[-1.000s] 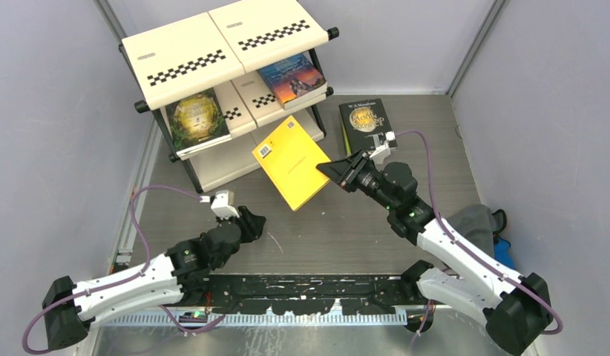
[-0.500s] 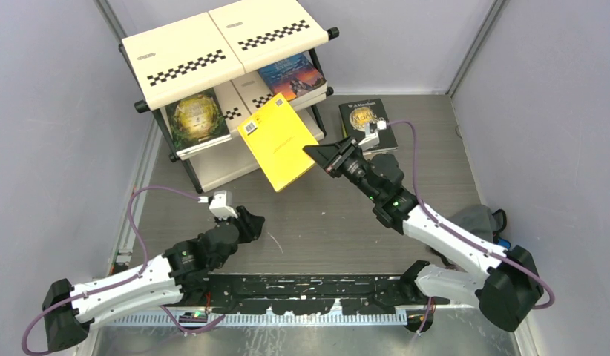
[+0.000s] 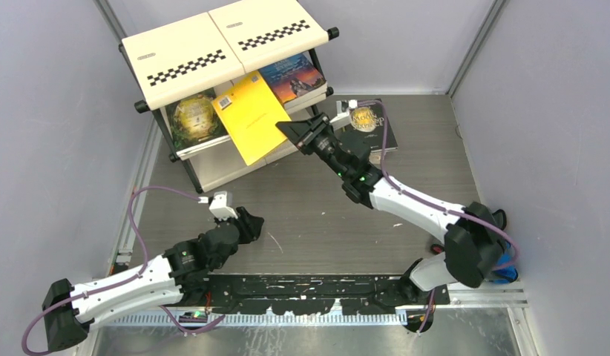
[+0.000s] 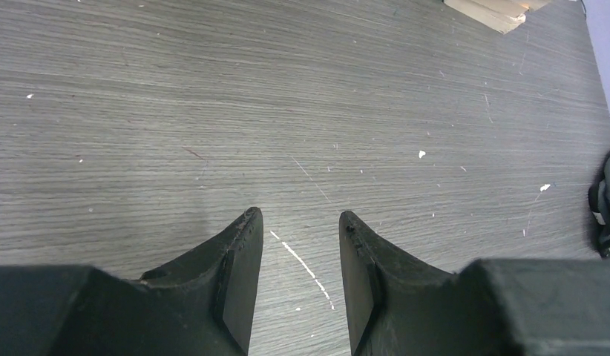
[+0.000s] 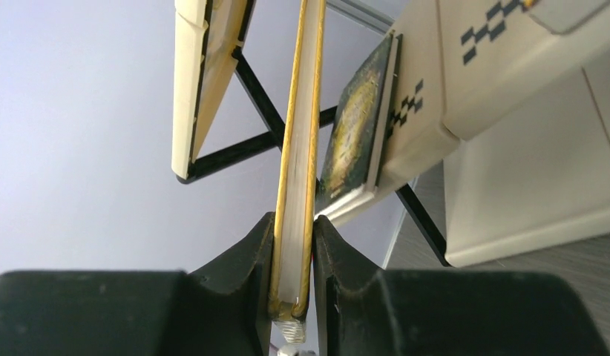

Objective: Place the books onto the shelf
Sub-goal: Place the book on the shelf.

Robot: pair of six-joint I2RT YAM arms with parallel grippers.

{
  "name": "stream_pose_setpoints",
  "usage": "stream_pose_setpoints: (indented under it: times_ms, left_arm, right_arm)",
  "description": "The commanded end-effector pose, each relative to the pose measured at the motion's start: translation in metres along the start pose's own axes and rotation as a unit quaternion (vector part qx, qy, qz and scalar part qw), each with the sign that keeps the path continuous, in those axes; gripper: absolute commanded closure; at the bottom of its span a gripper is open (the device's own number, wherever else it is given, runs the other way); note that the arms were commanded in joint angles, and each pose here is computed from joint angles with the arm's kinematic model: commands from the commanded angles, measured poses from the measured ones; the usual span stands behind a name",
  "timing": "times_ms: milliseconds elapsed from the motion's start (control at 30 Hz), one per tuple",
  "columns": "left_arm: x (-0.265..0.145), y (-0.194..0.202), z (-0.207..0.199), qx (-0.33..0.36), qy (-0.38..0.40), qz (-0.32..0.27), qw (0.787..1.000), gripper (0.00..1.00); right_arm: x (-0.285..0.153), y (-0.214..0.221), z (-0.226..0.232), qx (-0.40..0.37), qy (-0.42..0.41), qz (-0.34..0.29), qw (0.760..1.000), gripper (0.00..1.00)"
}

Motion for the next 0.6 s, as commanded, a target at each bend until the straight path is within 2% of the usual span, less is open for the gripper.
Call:
stream_pose_setpoints:
  times_ms: [0, 567]
  left_arm:
    - [0.001, -0.003, 0.000, 0.002, 0.001, -0.011, 1.000, 0.57]
    - [-0.008, -0.002, 0.008, 0.011, 0.007, -0.002, 1.000, 0.57]
  right_arm:
    - [0.020, -0.040, 0.080, 0.028, -0.130, -0.084, 0.988, 0.99]
    - [0.134, 0.015, 0.064, 0.039, -0.100, -0.061, 0.992, 0.99]
Point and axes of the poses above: each gripper's point midway between its finger pads, its own x axis out along the fingers, its own z axis along the line the jaws close on, y = z × x, the point moved 4 cm from there along -x, back along the fingers, and after that the axes turned 8 degrees about -x, right-handed, at the moved point
